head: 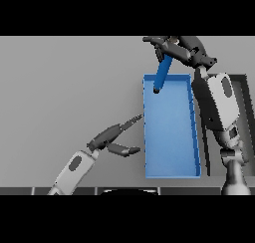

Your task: Pick up the blue pipe and place it into the blue bin.

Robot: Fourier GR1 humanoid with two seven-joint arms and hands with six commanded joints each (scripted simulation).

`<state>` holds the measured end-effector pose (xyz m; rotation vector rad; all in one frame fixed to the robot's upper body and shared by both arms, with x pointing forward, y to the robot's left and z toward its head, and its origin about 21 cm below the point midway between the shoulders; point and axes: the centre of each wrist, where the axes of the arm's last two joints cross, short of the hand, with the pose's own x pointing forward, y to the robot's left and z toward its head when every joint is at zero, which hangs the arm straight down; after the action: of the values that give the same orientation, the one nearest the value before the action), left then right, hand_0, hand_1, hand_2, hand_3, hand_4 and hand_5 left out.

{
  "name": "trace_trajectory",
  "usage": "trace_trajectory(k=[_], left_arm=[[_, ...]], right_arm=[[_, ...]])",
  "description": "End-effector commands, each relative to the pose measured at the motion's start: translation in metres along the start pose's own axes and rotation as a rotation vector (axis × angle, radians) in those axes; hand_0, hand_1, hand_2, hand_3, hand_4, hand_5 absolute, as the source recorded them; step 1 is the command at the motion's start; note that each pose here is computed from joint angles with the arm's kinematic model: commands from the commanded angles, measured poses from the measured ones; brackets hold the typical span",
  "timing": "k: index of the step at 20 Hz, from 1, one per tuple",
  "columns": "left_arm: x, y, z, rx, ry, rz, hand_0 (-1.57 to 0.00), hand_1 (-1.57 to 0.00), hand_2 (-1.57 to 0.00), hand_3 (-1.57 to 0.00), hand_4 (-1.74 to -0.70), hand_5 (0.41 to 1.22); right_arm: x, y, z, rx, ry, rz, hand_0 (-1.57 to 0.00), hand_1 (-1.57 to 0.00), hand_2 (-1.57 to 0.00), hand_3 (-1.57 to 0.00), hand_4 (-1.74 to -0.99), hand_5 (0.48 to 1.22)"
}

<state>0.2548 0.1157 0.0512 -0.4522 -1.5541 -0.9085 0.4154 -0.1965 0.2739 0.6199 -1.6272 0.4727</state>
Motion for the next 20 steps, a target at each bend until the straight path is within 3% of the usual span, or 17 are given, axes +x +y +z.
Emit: trace_trajectory(k=[1, 4, 10, 12, 14, 15, 16, 17, 18, 20], left_arm=[[-0.001, 0.002, 0.001, 0.008, 0.008, -0.007, 0.0, 0.0, 0.0, 0.0, -0.88, 0.482], [-0.002, 0.001, 0.001, 0.001, 0.008, -0.005, 0.0, 0.0, 0.0, 0.0, -0.87, 0.483], [-0.001, 0.003, 0.003, 0.005, 0.003, -0.007, 0.0, 0.0, 0.0, 0.0, -0.88, 0.479], [-0.002, 0.002, 0.002, 0.001, 0.01, -0.01, 0.0, 0.0, 0.0, 0.0, -0.88, 0.475], [-0.002, 0.003, 0.004, 0.006, 0.0, -0.004, 0.0, 0.0, 0.0, 0.0, -0.88, 0.479], [0.0, 0.002, 0.004, 0.002, -0.003, -0.004, 0.0, 0.0, 0.0, 0.0, -0.88, 0.481], [0.0, 0.002, 0.003, -0.003, 0.003, -0.004, 0.0, 0.0, 0.0, 0.0, -0.89, 0.483], [0.001, 0.002, 0.002, -0.006, 0.007, -0.005, 0.0, 0.0, 0.0, 0.0, -0.89, 0.486], [0.001, 0.0, 0.001, -0.002, 0.002, -0.008, 0.0, 0.0, 0.0, 0.0, -0.88, 0.49], [-0.002, 0.004, 0.001, 0.004, 0.011, -0.01, 0.0, 0.0, 0.0, 0.0, -0.88, 0.495]], right_arm=[[-0.012, -0.009, 0.005, -0.03, 0.042, 0.007, -1.57, -1.57, -1.57, -1.57, -1.499, 1.221], [-0.045, -0.028, 0.019, -0.142, 0.172, -0.021, -1.57, -1.57, -1.57, -1.57, -1.499, 1.221], [-0.102, -0.034, 0.053, -0.316, 0.446, -0.066, -1.57, -1.57, -1.57, -1.57, -1.499, 1.221], [-0.116, -0.035, 0.065, -0.346, 0.553, -0.059, -1.57, -1.57, -1.57, -1.02, -1.586, 1.221], [-0.128, -0.034, 0.073, -0.332, 0.636, -0.033, -1.57, -1.57, -1.57, -0.68, -1.642, 1.221], [-0.136, -0.035, 0.078, -0.342, 0.68, -0.014, -1.57, -1.57, -1.57, -0.62, -1.662, 1.221], [-0.144, -0.037, 0.08, -0.361, 0.723, -0.013, -1.57, -1.57, -1.57, -0.81, -1.617, 1.199], [-0.151, -0.039, 0.082, -0.384, 0.769, -0.025, -1.57, -1.51, -1.45, -0.96, -1.573, 1.188], [-0.158, -0.039, 0.084, -0.393, 0.811, -0.052, -1.26, -1.21, -1.16, -0.77, -1.515, 1.176], [-0.169, -0.042, 0.086, -0.411, 0.891, -0.112, -0.8, -0.77, -0.74, -0.49, -1.385, 1.114]])
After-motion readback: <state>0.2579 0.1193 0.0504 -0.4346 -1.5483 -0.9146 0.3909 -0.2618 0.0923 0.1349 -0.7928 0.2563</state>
